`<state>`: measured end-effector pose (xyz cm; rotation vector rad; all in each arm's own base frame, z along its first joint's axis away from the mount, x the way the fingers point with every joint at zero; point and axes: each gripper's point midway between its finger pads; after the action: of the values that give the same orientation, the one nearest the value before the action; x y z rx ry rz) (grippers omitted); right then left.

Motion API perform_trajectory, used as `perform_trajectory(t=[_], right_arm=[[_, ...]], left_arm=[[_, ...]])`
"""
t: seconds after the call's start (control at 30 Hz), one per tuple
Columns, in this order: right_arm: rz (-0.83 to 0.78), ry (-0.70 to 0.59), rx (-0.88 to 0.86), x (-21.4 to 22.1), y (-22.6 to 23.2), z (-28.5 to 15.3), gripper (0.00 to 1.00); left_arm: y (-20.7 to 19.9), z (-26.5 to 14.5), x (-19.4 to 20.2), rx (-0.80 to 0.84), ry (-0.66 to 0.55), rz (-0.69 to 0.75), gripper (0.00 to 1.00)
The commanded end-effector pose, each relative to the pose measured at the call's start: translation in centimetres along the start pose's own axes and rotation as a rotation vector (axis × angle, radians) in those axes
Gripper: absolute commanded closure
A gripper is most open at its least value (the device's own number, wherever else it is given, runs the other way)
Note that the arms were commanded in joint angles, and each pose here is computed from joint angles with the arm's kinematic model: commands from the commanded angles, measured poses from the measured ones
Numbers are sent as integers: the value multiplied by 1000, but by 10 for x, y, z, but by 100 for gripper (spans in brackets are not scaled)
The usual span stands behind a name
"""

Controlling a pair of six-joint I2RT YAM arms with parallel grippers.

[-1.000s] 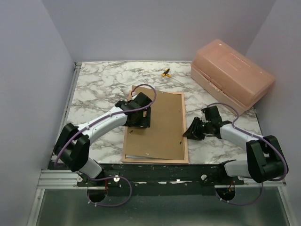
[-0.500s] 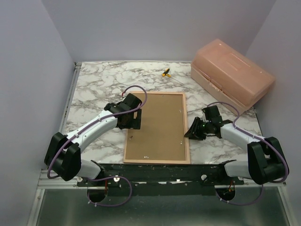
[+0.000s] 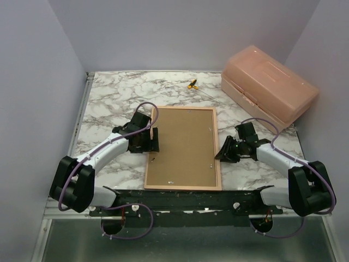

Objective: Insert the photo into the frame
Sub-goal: Place the photo frame item in the photo frame, then adjust the photo frame item on the photo frame.

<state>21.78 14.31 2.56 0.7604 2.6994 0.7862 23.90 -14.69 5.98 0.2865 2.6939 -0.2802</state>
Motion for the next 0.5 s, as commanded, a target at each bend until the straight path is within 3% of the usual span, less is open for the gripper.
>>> perform_trajectory(t=[0.0, 0.47], right_arm=[[-16, -6, -35, -2, 10, -5, 60], [2, 7, -111, 0, 27, -10, 45]], left_arm=[[-25, 5, -22, 138, -66, -5, 20], [-27, 25, -31, 142, -56, -11, 21]])
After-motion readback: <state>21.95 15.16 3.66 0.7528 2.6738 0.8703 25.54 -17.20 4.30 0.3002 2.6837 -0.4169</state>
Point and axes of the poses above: each gripper's point midway between its finger pads, its own z axis out along the fingers, its own y axis along the line the jaws close on, x = y × z, and after that the axes turned 14 degrees about z, right-handed
